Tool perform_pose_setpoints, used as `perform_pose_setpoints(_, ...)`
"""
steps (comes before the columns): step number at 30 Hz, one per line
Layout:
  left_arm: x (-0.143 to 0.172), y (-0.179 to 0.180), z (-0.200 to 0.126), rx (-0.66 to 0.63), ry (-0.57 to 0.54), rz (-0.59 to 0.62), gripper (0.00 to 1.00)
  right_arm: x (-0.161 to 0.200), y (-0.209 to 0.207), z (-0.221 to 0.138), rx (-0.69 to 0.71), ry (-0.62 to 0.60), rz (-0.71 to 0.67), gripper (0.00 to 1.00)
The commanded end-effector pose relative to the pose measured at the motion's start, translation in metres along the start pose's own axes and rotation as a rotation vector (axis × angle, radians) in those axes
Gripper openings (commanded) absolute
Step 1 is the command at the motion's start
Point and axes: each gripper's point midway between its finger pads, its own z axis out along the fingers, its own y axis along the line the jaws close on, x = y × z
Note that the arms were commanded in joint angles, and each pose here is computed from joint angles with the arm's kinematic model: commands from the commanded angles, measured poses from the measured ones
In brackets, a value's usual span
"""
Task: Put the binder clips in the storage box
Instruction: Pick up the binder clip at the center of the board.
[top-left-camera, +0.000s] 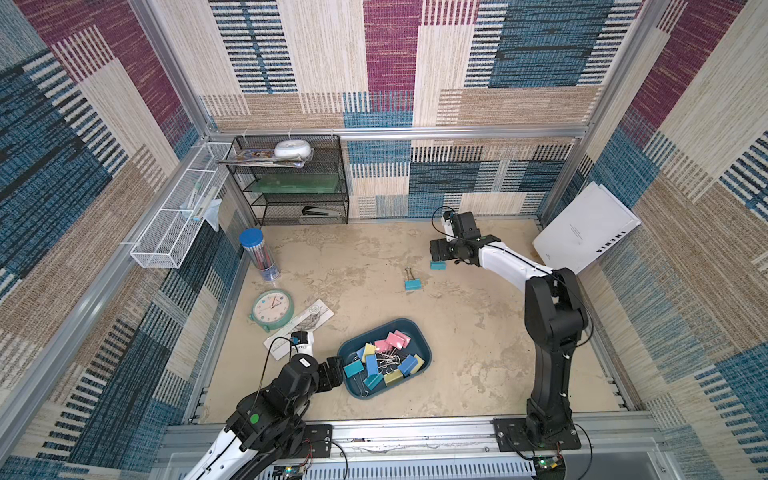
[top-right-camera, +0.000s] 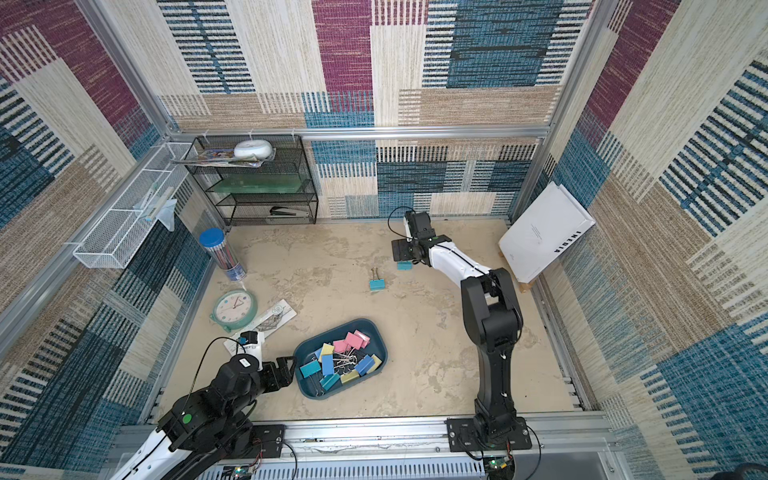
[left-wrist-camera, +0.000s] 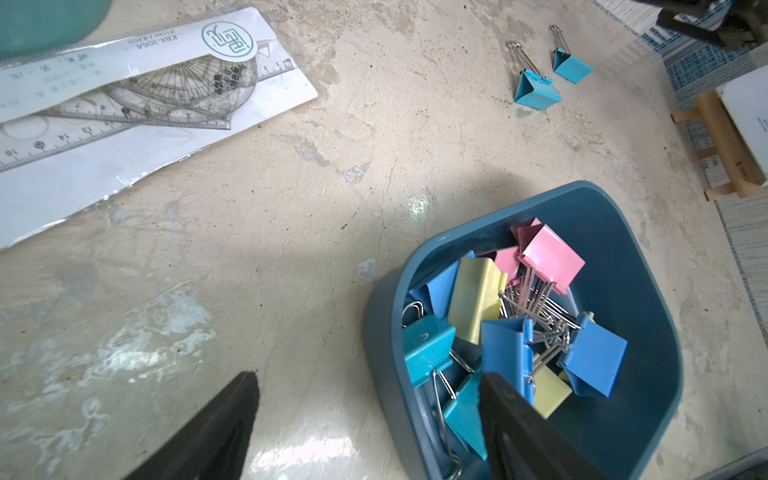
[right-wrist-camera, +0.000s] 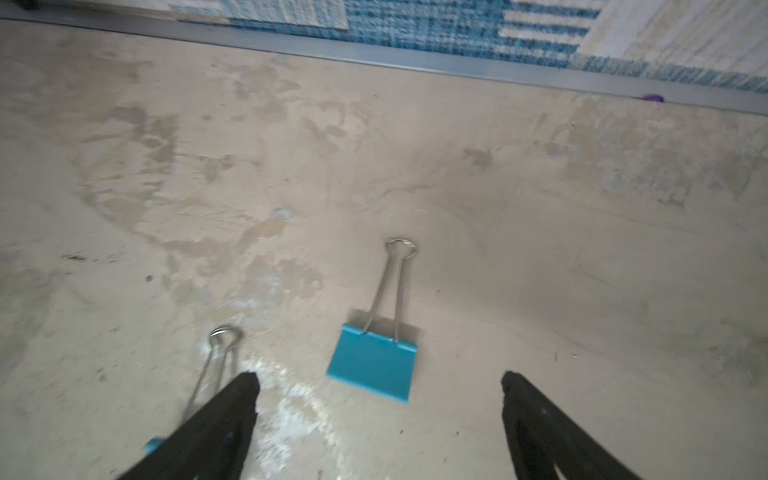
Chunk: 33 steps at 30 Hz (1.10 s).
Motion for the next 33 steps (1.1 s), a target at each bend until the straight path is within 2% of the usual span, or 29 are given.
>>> perform_pose_setpoints(1, -0.004, 0.001, 0.000, -0.010, -0.018, -0.002, 0.87, 0.016, 0.006, 0.020, -0.021, 0.095, 0.000, 0.94)
perform_pose_setpoints(6, -0.003, 0.002, 0.000, -0.014, -0.017, -0.003, 0.87, 0.027, 0.006, 0.042, -0.038, 0.137, 0.003, 0.93)
perform_pose_setpoints(20, -0.003, 0.002, 0.000, -0.014, -0.018, -0.004, 0.87, 0.065, 0.011, 0.048, -0.062, 0.210, 0.038, 0.86)
perform_pose_setpoints(27, -0.003, 0.002, 0.001, -0.015, -0.017, -0.005, 0.87, 0.075, 0.018, 0.046, -0.075, 0.255, 0.024, 0.72)
perform_pose_setpoints(30, -0.003, 0.002, 0.001, -0.014, -0.018, -0.003, 0.87, 0.079, 0.019, 0.045, -0.062, 0.273, 0.027, 0.61)
perform_pose_setpoints(33, -0.003, 0.002, 0.000, -0.013, -0.018, -0.003, 0.87, 0.080, 0.016, 0.041, -0.038, 0.270, 0.027, 0.54)
